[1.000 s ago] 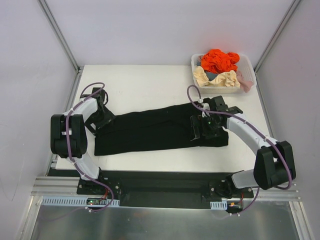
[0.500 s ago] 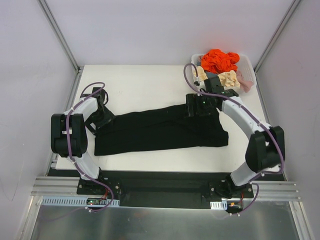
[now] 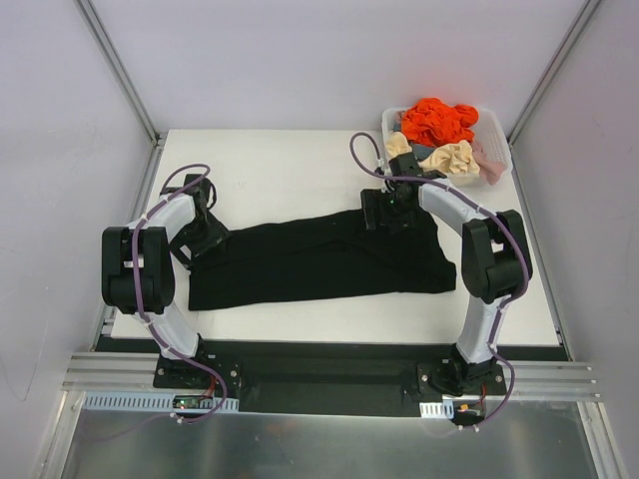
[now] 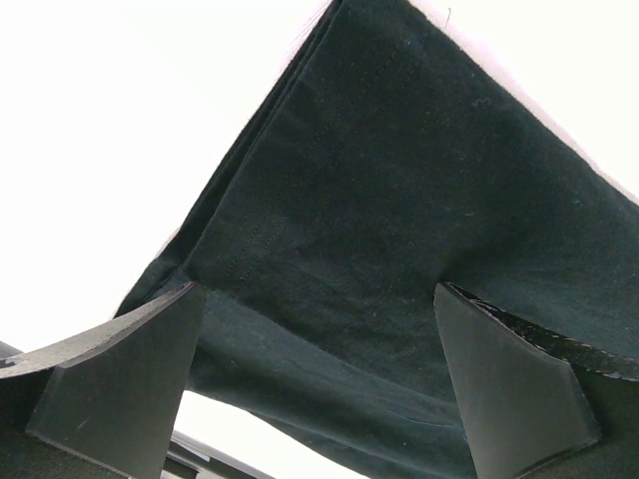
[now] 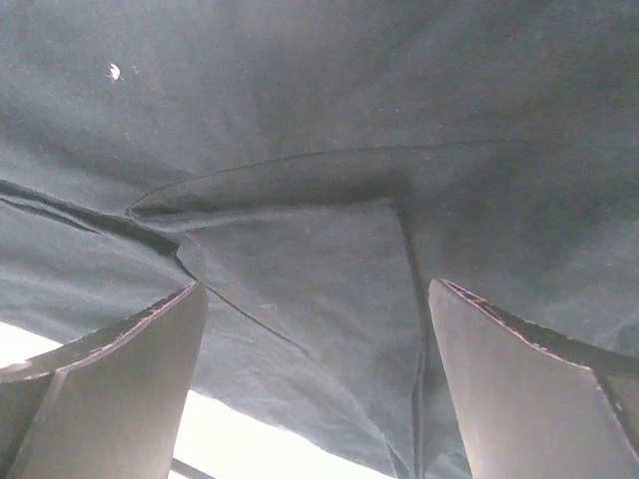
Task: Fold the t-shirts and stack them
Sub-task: Fold the tshirt
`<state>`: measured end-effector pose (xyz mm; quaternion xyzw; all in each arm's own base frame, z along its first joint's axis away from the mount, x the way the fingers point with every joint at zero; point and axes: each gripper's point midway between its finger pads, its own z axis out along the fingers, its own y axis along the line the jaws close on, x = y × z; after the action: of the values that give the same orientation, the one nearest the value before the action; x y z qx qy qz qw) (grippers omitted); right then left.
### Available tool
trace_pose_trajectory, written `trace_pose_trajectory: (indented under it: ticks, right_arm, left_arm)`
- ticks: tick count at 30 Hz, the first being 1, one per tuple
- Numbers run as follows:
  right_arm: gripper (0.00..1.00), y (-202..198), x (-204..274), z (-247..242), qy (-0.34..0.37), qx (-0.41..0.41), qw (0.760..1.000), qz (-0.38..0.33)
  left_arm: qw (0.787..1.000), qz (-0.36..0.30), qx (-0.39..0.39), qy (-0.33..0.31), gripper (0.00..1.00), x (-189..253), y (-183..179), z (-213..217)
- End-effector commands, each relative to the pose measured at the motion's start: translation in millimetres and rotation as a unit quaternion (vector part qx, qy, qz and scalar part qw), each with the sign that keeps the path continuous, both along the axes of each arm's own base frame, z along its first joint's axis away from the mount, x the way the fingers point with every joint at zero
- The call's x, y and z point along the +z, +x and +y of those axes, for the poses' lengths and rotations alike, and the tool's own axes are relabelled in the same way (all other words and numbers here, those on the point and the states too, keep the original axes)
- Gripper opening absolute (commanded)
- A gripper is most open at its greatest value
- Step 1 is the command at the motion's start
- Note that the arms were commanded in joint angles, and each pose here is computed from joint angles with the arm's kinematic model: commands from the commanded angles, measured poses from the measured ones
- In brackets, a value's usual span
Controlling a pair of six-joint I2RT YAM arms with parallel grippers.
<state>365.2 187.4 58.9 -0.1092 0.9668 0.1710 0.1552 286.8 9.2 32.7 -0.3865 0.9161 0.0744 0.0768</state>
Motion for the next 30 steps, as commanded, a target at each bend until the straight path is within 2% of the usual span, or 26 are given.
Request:
trace_pose_trajectory:
  ticks: [1,13,20,25,30]
  right_arm:
    - [0.97,-3,-1,-1,0.004,-0.004,1.000,0.001]
    - [0.97,-37,13,29,0.074,0.041,0.996,0.007]
    - [0.97,-57,28,45,0.080,0.084,0.993,-0.012]
    - [0.97,-85,30,61,0.099,0.132,0.986,0.012]
    - [0.97,-96,32,59,0.070,0.159,0.985,0.000]
  left_arm:
    - [1.000,-0.008,-0.004,0.008,0.99,12,1,3]
    - [1.000,-0.009,-0.003,-0.002,0.99,13,-2,0]
    - [1.000,-0.012,0.000,-0.009,0.99,13,-3,-3]
    - [1.000,-0.015,0.000,-0.010,0.99,15,-4,-4]
    - [1.000,-0.015,0.002,-0.010,0.99,17,-7,-3]
